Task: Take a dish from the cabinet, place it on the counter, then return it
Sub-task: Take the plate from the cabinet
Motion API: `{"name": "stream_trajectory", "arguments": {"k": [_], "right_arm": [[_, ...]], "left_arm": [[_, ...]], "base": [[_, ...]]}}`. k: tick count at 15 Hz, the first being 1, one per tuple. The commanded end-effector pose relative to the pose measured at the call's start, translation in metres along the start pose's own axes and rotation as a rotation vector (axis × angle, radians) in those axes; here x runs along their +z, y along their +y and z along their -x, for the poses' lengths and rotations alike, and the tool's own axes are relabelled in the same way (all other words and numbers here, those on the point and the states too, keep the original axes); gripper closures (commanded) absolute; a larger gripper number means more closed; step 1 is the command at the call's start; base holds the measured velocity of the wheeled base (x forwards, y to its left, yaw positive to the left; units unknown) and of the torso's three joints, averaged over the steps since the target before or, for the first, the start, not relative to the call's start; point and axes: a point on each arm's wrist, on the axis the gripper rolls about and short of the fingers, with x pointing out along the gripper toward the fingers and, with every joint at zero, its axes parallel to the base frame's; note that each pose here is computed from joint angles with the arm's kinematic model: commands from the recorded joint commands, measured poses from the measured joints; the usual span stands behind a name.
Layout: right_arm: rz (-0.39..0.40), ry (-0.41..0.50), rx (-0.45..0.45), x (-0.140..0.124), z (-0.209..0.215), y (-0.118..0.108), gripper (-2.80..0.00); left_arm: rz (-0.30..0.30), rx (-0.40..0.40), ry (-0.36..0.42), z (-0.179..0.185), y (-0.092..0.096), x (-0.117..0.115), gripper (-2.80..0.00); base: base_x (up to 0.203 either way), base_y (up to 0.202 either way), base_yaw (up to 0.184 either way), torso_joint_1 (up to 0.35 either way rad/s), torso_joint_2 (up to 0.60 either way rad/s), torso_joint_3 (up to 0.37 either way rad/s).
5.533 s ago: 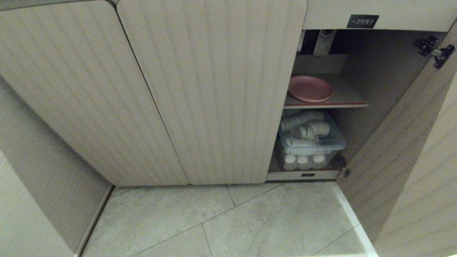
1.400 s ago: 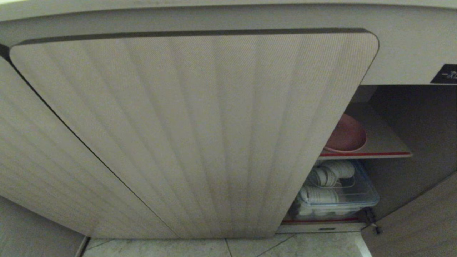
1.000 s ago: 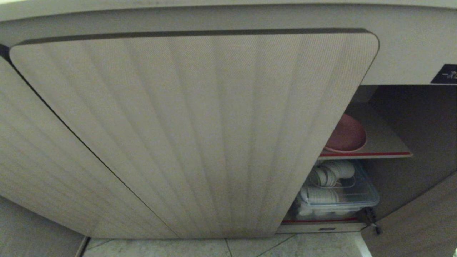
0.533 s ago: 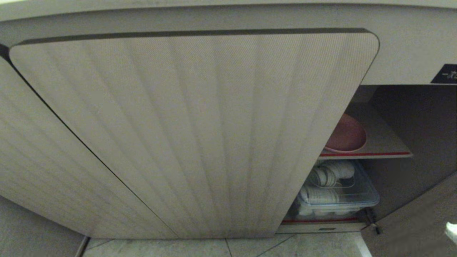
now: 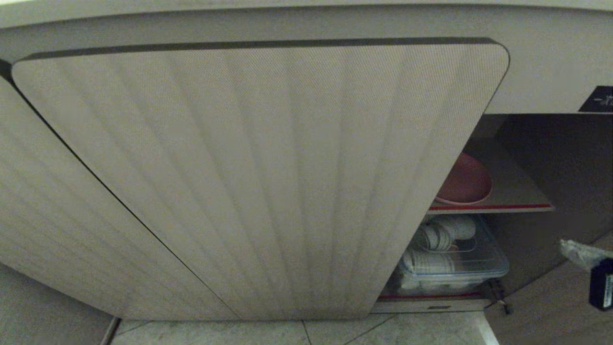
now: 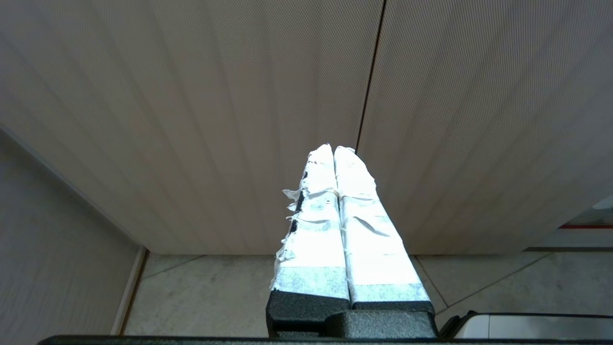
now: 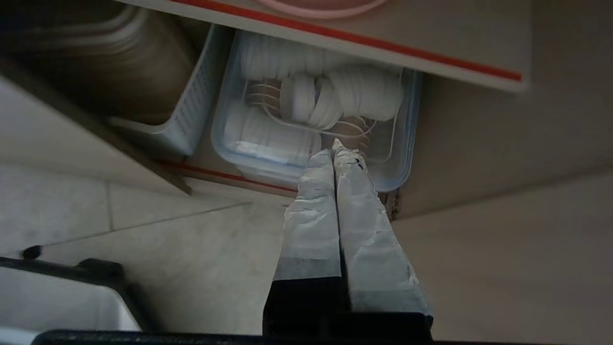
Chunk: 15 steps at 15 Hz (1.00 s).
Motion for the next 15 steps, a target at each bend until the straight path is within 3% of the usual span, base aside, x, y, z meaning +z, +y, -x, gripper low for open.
{"name": "stream_trajectory", "arguments": {"k": [1, 6, 12, 15], "right_arm": [[-0.002, 0.078, 0.024, 0.001, -0.033, -0.006, 0.00], [-0.006, 0.105, 0.035, 0.025, -0.080, -0.020, 0.00], [0.022, 0.177, 0.061, 0.028, -0.113, -0.024, 0.00], [0.030, 0.162, 0.059, 0.033, -0.124, -0.028, 0.00]], "left_arm": [[0.000, 0.000, -0.001, 0.000, 0.000, 0.000, 0.00], [0.000, 0.000, -0.001, 0.000, 0.000, 0.000, 0.00], [0.000, 0.000, -0.001, 0.000, 0.000, 0.000, 0.00], [0.000, 0.000, -0.001, 0.000, 0.000, 0.000, 0.00]], "base": [[0.000, 0.000, 0.000, 0.000, 0.00, 0.000], [0.000, 0.000, 0.000, 0.000, 0.00, 0.000], [0.000, 0.000, 0.000, 0.000, 0.00, 0.000], [0.000, 0.000, 0.000, 0.000, 0.00, 0.000]]}}
